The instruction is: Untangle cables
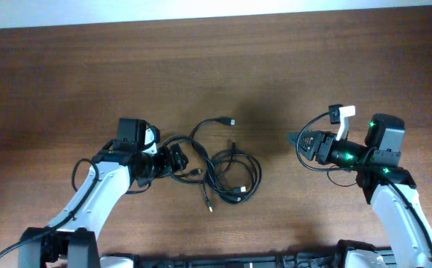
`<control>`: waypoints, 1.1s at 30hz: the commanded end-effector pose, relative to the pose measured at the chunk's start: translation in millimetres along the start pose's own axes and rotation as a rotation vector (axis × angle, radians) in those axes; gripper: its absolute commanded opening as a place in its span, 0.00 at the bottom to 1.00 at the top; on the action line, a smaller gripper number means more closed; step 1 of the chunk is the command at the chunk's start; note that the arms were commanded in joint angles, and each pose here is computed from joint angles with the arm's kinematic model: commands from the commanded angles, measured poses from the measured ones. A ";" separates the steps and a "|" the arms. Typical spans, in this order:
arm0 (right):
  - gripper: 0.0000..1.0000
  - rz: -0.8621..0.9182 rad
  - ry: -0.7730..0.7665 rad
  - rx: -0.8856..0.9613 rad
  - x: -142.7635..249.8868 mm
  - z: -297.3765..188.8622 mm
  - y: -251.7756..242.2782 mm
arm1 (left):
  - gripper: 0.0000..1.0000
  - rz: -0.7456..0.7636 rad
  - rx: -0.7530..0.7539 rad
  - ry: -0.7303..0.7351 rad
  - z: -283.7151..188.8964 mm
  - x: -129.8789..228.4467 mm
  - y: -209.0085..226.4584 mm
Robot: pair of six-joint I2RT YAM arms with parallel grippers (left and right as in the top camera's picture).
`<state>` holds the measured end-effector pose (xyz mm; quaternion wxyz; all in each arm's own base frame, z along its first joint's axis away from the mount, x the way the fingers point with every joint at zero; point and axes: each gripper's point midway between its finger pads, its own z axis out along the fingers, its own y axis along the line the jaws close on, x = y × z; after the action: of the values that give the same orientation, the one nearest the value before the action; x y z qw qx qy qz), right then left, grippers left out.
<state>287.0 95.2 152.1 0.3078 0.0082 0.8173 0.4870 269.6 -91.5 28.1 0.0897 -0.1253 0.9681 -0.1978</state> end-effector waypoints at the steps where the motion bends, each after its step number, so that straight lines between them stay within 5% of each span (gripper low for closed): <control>1: 0.56 0.006 0.022 0.013 7.3 1.5 -3.8 | 0.99 -0.069 -0.119 -0.108 -19.4 -12.9 16.6; 8: 0.61 0.053 0.053 0.121 21.1 -0.3 -24.1 | 0.99 0.158 0.202 -0.280 -23.4 -32.6 -99.9; 14: 0.62 0.077 0.067 0.126 26.0 -0.7 -25.0 | 0.93 -0.022 0.072 -0.152 56.2 -9.0 -86.1; 16: 0.69 0.080 0.065 0.145 25.9 -1.2 -28.2 | 0.92 -0.019 0.102 -0.128 70.8 -8.0 -89.7; 17: 0.99 0.080 0.065 0.146 26.0 -1.3 -28.4 | 0.91 -0.020 0.098 -0.124 76.1 -7.9 -88.0; 18: 0.99 0.079 0.061 0.164 25.5 -1.7 -31.4 | 0.84 -0.020 0.095 -0.121 81.3 -7.9 -86.6; 19: 0.99 0.078 0.056 0.190 24.7 -2.4 -36.0 | 0.67 -0.021 0.092 -0.118 86.0 -8.0 -84.9; 21: 0.99 0.076 0.047 0.237 23.4 -4.1 -43.9 | 0.15 -0.020 0.096 -0.122 87.5 -9.1 -85.7; 22: 0.99 0.077 0.048 0.236 23.7 -4.1 -43.8 | 0.00 -0.015 0.113 -0.121 87.0 -9.6 -89.2; 26: 0.99 0.077 0.049 0.237 23.9 -4.1 -43.8 | 0.00 0.174 0.258 -0.135 73.1 -15.0 -119.7; 33: 0.99 0.076 0.047 0.236 23.4 -4.0 -43.8 | 0.00 0.437 0.430 -0.312 -30.6 -29.9 -157.4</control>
<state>278.4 75.5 107.3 0.2644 0.0701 0.8740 0.4016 330.5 -211.8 82.3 0.2501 0.0105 0.9063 -0.3406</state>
